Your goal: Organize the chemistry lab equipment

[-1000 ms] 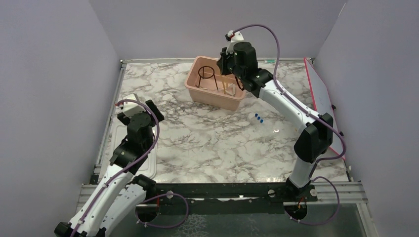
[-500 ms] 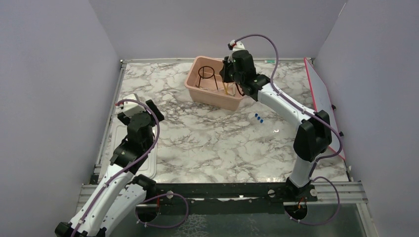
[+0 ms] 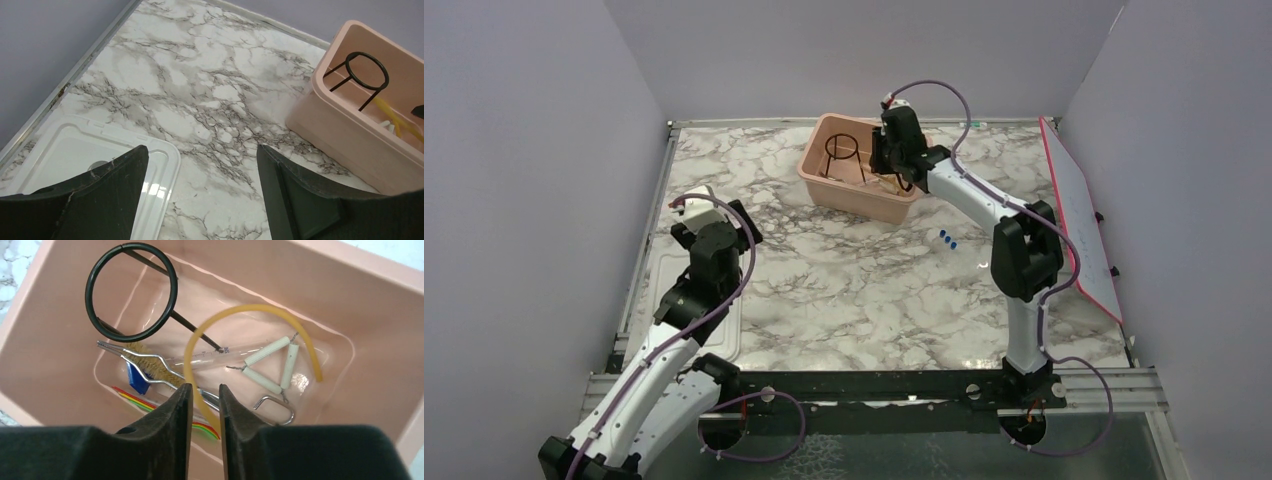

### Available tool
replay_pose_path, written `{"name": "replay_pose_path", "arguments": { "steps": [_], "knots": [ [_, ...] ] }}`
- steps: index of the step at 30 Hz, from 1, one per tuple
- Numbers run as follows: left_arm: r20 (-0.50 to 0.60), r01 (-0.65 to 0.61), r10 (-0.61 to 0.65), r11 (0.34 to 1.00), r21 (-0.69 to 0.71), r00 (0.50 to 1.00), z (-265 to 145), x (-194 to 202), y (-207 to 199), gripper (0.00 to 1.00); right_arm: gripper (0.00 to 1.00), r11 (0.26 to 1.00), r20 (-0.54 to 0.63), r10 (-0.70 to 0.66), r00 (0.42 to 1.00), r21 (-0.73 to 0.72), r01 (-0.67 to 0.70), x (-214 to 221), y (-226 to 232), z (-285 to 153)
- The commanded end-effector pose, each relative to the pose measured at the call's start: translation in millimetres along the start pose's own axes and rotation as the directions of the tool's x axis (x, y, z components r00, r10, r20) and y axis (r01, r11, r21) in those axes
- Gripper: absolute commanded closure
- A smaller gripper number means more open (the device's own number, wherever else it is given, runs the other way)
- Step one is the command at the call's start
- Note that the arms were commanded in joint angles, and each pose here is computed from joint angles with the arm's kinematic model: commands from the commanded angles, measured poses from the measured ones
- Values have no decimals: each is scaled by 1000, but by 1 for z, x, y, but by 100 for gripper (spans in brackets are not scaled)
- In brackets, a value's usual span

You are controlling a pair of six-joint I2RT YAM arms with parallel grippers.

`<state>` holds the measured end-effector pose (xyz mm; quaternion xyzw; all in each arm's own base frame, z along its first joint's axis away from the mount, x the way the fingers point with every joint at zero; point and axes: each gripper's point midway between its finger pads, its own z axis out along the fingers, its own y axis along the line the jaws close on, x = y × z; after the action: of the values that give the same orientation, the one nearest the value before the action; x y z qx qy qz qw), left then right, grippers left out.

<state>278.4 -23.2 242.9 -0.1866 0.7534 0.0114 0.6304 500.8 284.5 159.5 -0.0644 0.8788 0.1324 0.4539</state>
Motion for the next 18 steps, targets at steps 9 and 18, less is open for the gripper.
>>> {"name": "replay_pose_path", "arguments": {
  "steps": [9,18],
  "knots": [
    [-135,-104,97,993,-46,986,20,33,-2,15,62,998,115,42,993,-61,-35,-61,11,-67],
    [-457,-243,170,964,-106,873,40,94,23,11,62,951,19,115,993,-290,-104,-17,35,-130]
  ]
}}
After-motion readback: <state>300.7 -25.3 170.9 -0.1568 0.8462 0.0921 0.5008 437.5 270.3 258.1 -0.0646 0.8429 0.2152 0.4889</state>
